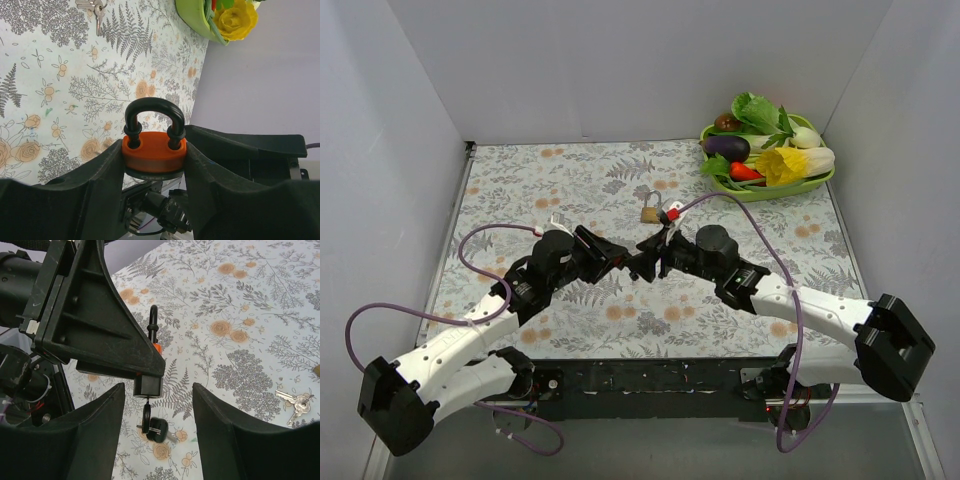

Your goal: Unlock with the key

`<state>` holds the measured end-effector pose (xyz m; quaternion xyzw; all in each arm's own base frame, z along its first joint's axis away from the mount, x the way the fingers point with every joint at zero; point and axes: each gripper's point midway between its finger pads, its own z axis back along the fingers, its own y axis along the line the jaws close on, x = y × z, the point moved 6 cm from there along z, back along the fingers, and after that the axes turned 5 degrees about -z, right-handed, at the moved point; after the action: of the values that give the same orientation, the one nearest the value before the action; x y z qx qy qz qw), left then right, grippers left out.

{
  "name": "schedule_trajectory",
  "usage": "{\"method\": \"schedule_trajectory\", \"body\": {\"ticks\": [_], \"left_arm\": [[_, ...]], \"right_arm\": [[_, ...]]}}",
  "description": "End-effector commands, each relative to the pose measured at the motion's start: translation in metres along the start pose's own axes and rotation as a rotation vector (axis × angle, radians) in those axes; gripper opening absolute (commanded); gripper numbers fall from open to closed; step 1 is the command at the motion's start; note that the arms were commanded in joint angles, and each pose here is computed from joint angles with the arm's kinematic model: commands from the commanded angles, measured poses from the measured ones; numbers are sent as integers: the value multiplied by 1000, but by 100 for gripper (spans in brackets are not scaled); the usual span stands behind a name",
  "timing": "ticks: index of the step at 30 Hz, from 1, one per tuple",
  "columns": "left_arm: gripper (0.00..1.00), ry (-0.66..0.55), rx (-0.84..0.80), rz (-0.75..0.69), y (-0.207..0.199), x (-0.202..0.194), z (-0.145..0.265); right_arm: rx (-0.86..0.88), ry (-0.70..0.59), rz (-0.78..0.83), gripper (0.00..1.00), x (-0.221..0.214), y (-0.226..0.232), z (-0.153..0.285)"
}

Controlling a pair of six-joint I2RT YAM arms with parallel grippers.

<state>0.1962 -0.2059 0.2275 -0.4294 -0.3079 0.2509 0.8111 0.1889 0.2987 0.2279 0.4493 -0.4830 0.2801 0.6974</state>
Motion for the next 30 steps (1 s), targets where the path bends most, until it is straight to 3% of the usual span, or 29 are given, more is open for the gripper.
{"method": "schedule_trajectory", "body": {"ticks": [1, 12, 15, 20, 25, 28, 30], "left_arm": [[0, -5, -91, 225, -23, 5, 9], [0, -8, -131, 279, -26, 7, 9], [0, -2, -138, 290, -28, 6, 10], [0, -10, -154, 286, -29, 7, 13], [0, -10, -165, 254, -30, 7, 14], [6, -29, -182, 217, -31, 9, 16], [18, -38, -180, 205, -32, 10, 18]], "right_arm": [[86, -83, 27, 61, 19, 17, -10], [119, -85, -5, 54, 12, 20, -25], [120, -80, -16, 40, 9, 18, -28], [95, -85, -27, 3, 4, 14, -29], [92, -101, -34, 1, 3, 14, -26], [72, -102, -30, 1, 3, 11, -24], [65, -105, -27, 1, 2, 10, -21]]}}
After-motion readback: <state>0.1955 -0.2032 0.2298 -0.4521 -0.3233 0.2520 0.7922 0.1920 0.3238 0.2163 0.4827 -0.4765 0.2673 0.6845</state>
